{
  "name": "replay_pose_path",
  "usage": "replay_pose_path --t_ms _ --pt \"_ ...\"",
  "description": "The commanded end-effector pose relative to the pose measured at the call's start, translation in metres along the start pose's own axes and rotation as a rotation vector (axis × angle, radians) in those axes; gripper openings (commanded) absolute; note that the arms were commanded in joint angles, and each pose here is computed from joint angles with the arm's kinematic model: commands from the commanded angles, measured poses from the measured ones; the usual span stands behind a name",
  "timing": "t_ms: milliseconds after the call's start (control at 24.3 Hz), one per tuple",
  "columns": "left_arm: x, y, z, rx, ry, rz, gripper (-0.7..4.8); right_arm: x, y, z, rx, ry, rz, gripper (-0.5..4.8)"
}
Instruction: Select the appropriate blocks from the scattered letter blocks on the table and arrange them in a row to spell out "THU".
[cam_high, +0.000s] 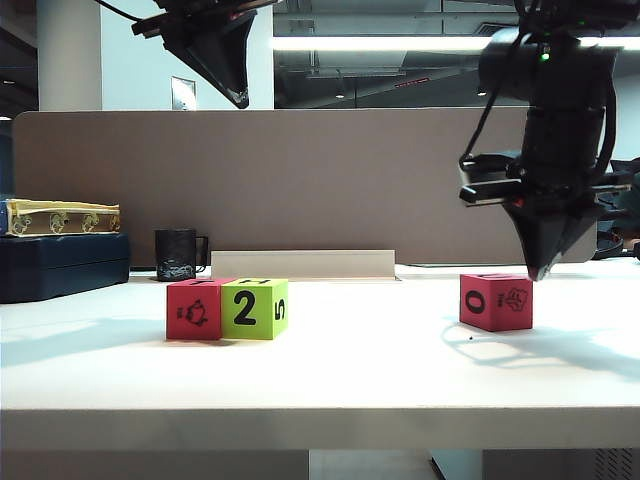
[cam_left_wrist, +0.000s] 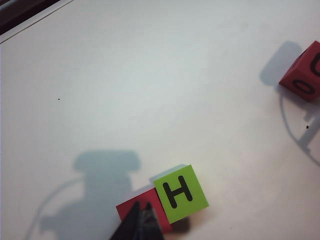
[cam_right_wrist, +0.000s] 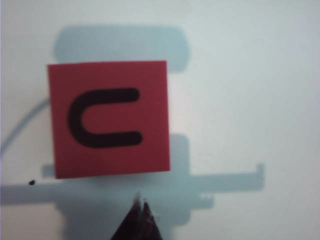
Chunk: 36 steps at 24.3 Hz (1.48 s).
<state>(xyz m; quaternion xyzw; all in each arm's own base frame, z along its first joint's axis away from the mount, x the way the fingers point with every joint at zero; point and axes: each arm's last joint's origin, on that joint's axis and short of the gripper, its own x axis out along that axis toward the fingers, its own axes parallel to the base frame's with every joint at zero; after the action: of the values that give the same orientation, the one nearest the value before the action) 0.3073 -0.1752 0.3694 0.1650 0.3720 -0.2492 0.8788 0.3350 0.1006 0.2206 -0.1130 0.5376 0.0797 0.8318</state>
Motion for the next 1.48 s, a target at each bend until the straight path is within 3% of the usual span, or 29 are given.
replay_pose_path --t_ms 41,412,700,1153,1482 --pt "-0.004 0.000 0.002 0.008 -0.018 -0.005 -0.06 0.003 -0.001 0.003 0.010 -0.019 -0.004 -0.05" --pt "-0.028 -0.005 0.005 0.016 -0.108 -0.194 -0.06 0.006 -0.001 0.012 0.020 -0.107 -0.003 -0.05" --pt "-0.055 -0.004 0.007 0.022 -0.164 -0.185 -0.06 0.025 0.001 0.014 0.023 -0.092 -0.023 -0.05" --pt "-0.056 -0.004 0.005 0.024 -0.145 -0.187 -0.06 0.023 0.001 0.032 0.046 -0.280 -0.024 -0.05" --pt "-0.056 -0.004 0.004 0.030 -0.132 -0.184 -0.06 0.021 -0.001 0.038 0.059 -0.319 -0.078 -0.05"
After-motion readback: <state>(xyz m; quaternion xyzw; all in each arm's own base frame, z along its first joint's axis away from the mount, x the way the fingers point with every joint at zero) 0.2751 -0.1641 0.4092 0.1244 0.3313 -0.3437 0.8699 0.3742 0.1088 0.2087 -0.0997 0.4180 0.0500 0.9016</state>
